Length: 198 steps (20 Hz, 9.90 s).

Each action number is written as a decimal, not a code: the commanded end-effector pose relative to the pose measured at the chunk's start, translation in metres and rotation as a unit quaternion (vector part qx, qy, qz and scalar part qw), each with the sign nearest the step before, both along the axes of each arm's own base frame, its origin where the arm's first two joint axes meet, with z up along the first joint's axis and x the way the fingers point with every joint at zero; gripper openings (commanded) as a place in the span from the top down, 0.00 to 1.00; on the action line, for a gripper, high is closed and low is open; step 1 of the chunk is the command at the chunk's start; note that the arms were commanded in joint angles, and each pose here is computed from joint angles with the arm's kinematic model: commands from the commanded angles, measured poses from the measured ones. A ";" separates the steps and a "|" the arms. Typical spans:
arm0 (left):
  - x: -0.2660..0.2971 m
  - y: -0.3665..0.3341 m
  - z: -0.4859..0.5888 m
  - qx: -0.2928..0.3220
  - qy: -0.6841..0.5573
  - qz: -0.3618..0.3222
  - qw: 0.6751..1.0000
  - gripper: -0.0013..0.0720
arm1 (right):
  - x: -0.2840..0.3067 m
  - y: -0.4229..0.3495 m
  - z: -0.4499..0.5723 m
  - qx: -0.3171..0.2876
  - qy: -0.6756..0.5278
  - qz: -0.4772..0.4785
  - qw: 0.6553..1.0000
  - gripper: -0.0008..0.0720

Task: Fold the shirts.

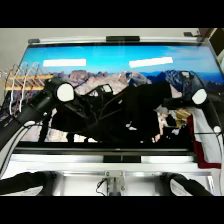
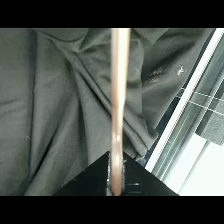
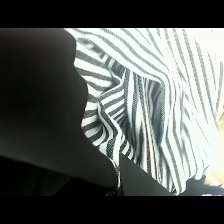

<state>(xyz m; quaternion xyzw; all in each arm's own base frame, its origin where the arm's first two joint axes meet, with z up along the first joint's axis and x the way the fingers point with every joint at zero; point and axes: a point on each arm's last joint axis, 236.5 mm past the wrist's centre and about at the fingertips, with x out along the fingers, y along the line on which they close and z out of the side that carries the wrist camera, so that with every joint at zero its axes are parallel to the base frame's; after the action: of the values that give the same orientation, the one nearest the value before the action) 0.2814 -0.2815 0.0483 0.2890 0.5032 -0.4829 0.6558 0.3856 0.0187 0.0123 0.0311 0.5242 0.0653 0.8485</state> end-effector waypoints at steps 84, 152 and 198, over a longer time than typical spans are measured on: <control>0.063 -0.001 0.020 -0.289 0.187 0.437 0.831 0.46 | -0.073 0.058 0.115 -0.061 0.024 0.529 0.846 0.90; 0.181 0.039 0.102 -0.401 0.059 0.504 0.763 0.92 | -0.076 0.072 0.116 -0.026 0.018 0.523 0.852 0.91; 0.127 0.009 0.218 -0.385 -0.076 0.357 0.848 0.11 | -0.102 0.106 0.359 -0.028 -0.341 0.332 0.879 0.91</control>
<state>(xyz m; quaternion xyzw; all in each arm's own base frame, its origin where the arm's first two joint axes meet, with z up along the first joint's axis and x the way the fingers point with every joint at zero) 0.3978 -0.2577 0.2660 -0.1404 0.3232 -0.3434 0.8706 0.2817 0.1310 0.3792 -0.1914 0.1635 0.3449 0.9042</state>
